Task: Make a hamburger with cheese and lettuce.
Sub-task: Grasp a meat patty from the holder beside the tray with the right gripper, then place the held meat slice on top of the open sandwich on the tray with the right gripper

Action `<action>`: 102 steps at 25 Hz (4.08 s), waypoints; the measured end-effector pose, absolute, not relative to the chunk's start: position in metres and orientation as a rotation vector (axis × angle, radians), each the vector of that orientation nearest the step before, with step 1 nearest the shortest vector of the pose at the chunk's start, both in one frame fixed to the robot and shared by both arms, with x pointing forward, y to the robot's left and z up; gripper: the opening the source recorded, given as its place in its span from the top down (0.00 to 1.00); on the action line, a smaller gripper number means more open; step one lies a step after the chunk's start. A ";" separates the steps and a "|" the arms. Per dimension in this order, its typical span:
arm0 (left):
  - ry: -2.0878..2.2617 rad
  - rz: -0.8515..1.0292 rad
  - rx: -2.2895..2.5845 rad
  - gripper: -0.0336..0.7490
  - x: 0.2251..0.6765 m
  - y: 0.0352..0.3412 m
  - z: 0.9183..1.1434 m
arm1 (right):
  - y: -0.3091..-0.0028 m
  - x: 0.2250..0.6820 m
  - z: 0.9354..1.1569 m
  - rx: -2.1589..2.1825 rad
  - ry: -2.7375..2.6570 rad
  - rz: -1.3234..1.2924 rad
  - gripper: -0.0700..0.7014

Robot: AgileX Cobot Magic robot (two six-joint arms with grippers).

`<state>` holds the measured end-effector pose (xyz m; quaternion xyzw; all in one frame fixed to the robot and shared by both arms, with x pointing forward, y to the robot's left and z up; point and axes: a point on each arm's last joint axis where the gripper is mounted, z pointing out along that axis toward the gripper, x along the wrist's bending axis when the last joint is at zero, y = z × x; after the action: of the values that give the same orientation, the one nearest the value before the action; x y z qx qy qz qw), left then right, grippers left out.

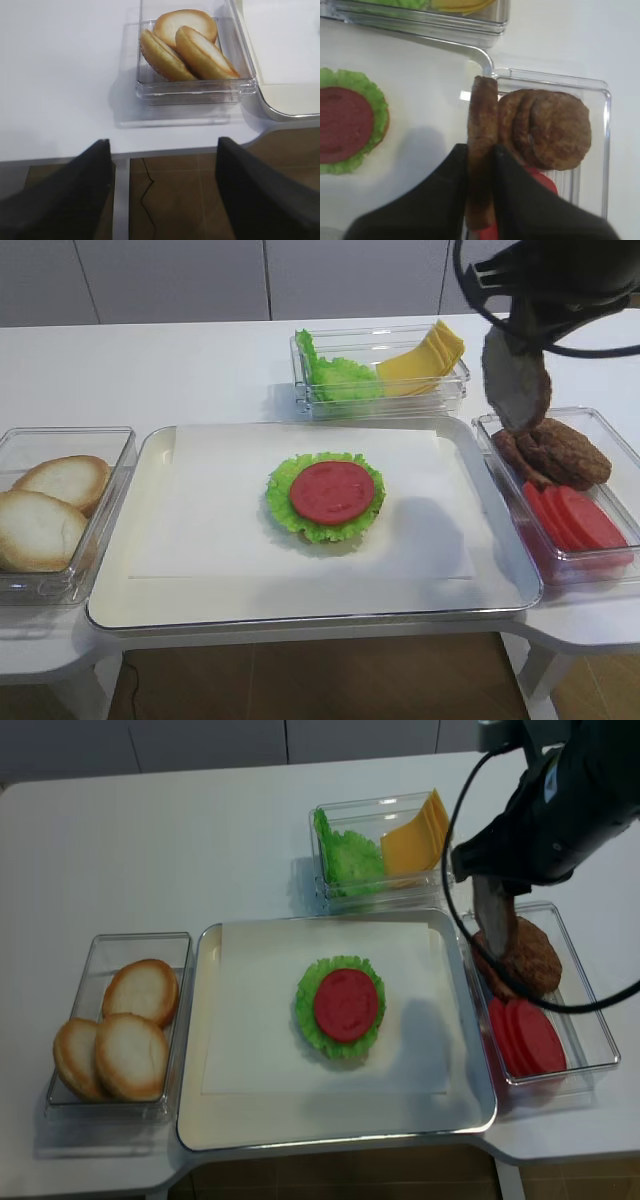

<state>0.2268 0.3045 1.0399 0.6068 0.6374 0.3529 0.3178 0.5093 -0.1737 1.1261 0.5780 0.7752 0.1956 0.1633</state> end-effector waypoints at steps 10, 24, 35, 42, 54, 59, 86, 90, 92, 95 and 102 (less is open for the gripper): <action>1.677 0.928 1.596 0.35 0.227 0.305 1.040 | -0.119 0.481 1.131 1.397 2.276 0.623 0.76; 1.677 0.928 1.596 0.35 0.227 0.305 1.040 | -0.064 0.496 1.089 1.184 2.366 0.444 0.76; 1.677 0.928 1.596 0.35 0.227 0.305 1.040 | -0.046 0.509 1.070 1.100 2.385 0.367 0.76; 1.677 0.928 1.596 0.35 0.227 0.305 1.040 | -0.033 0.507 1.058 1.049 2.419 0.345 0.76; 1.677 0.928 1.596 0.35 0.227 0.305 1.040 | -0.032 0.508 1.054 1.019 2.425 0.324 0.76; 1.677 0.928 1.596 0.35 0.227 0.305 1.040 | -0.031 0.508 1.054 1.018 2.425 0.328 0.76; 1.677 0.928 1.596 0.35 0.227 0.305 1.040 | -0.030 0.509 1.051 1.022 2.434 0.327 0.66; 1.677 0.928 1.596 0.35 0.227 0.305 1.040 | -0.028 0.507 1.051 1.048 2.450 0.347 0.64; 1.677 0.928 1.596 0.35 0.227 0.305 1.040 | -0.026 0.507 1.053 1.062 2.455 0.367 0.64; 1.677 0.928 1.596 0.35 0.227 0.305 1.040 | -0.024 0.507 1.056 1.077 2.457 0.392 0.64; 1.677 0.928 1.596 0.35 0.227 0.305 1.040 | -0.021 0.505 1.062 1.126 2.474 0.426 0.63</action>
<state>0.2268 0.3045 1.0399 0.6068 0.6374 0.3529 0.3178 0.5052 -0.0212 1.0621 0.4015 0.8821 0.1521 0.1940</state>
